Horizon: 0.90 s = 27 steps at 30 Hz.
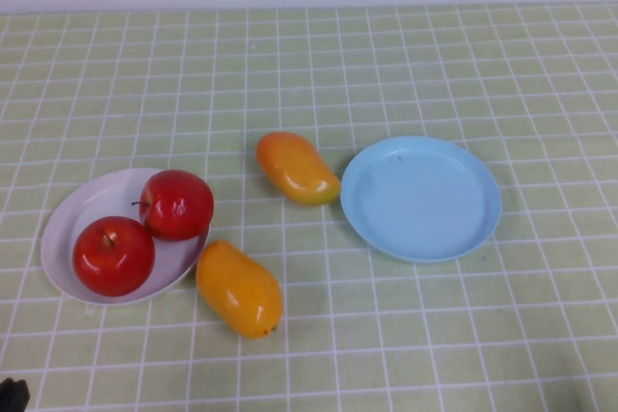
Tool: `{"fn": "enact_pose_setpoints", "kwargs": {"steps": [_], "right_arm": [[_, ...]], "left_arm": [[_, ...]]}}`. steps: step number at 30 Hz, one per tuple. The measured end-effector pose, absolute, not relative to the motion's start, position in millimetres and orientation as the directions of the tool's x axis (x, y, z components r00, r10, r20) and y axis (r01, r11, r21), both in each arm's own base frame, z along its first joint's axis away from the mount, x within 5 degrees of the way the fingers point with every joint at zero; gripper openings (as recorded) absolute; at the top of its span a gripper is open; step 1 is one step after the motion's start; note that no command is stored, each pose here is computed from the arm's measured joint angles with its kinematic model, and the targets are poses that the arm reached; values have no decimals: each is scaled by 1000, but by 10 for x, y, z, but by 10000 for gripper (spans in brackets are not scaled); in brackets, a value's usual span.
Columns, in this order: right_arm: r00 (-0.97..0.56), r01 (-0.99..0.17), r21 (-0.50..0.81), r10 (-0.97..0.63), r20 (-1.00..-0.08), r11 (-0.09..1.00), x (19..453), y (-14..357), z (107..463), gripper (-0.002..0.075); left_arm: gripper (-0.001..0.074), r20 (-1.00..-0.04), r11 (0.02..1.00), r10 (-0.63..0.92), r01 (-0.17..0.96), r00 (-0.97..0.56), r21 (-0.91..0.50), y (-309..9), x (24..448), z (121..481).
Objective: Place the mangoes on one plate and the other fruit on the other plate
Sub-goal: Put another type of fruit in the right plate
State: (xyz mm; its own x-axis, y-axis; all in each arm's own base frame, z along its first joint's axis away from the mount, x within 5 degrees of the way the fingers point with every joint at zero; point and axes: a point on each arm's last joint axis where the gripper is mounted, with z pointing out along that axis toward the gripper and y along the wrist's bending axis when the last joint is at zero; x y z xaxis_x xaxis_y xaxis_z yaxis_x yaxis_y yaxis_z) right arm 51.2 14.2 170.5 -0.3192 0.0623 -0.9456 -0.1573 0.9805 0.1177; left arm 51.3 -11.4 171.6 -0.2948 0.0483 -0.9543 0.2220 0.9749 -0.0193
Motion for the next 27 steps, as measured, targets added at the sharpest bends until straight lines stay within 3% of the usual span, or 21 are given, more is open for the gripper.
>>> {"fn": "enact_pose_setpoints", "kwargs": {"steps": [21, 27], "right_arm": [[-319, -157, 114, 59, -946, 981, 512, 141, 1705, -17], [-225, -142, 178, 143, -964, 974, 539, 134, 1794, -16]], "left_arm": [[3, -954, 975, 46, 222, -295, -21, -114, 512, 1716], [3, -954, 975, 46, 222, -295, -21, -114, 512, 1716]]}}
